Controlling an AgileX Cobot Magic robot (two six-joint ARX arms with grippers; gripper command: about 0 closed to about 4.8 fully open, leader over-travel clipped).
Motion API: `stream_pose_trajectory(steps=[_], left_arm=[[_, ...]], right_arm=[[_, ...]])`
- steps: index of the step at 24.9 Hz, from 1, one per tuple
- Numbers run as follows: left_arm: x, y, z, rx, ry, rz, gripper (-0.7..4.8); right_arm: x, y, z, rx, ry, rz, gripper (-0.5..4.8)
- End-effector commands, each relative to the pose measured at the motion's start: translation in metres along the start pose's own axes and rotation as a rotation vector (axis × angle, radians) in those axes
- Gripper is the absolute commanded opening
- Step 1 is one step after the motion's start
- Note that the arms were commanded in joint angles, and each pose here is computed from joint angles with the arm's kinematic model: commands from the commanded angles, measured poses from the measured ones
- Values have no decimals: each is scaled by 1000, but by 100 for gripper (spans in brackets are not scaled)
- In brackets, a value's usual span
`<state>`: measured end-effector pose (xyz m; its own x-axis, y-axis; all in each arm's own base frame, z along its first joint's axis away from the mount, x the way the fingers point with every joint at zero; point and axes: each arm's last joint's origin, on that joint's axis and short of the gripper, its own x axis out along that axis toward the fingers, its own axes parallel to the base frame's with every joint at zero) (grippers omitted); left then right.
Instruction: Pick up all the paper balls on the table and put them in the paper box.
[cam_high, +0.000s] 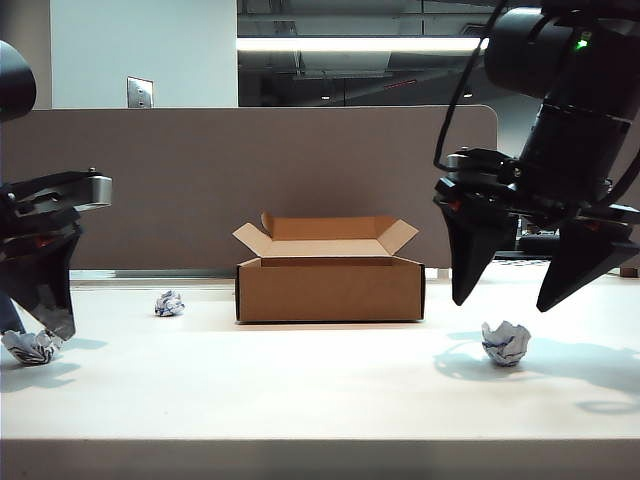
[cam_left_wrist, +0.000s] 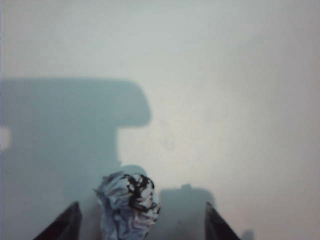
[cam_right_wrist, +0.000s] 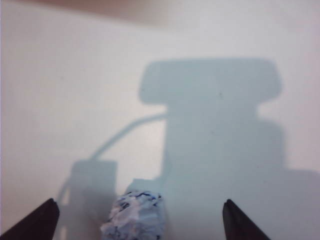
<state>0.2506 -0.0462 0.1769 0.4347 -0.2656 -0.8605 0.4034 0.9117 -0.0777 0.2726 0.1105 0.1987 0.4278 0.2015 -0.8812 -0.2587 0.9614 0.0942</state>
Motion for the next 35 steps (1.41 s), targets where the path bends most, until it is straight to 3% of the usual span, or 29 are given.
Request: stream_pose_trajectory(steps=[1,16,19,24,27,30,35], left_arm=[[-1,-2,2,11,-2,7,309],[-1,0,-1,16,35,80,309],[-1,0,-1,16,38,95,309],[-1,0,0,16,35,95,309],[-1,1,1,19,20,98,309],[-1,0,2,28,9,62,309],[0,-2,2,35,-1,28,309]], right_arm=[[-2,1,2,11,-8,3,479],[1,9,-7,17,56,-2,479],[9,11,-11,-16,78,-70,479],[20,11,-12,-16,100,-72,421],[20,12,-11,-16,82,-68,419],[20,11,-11,-16,87,-70,359],[20,11,-11,-16,88,-70,359]])
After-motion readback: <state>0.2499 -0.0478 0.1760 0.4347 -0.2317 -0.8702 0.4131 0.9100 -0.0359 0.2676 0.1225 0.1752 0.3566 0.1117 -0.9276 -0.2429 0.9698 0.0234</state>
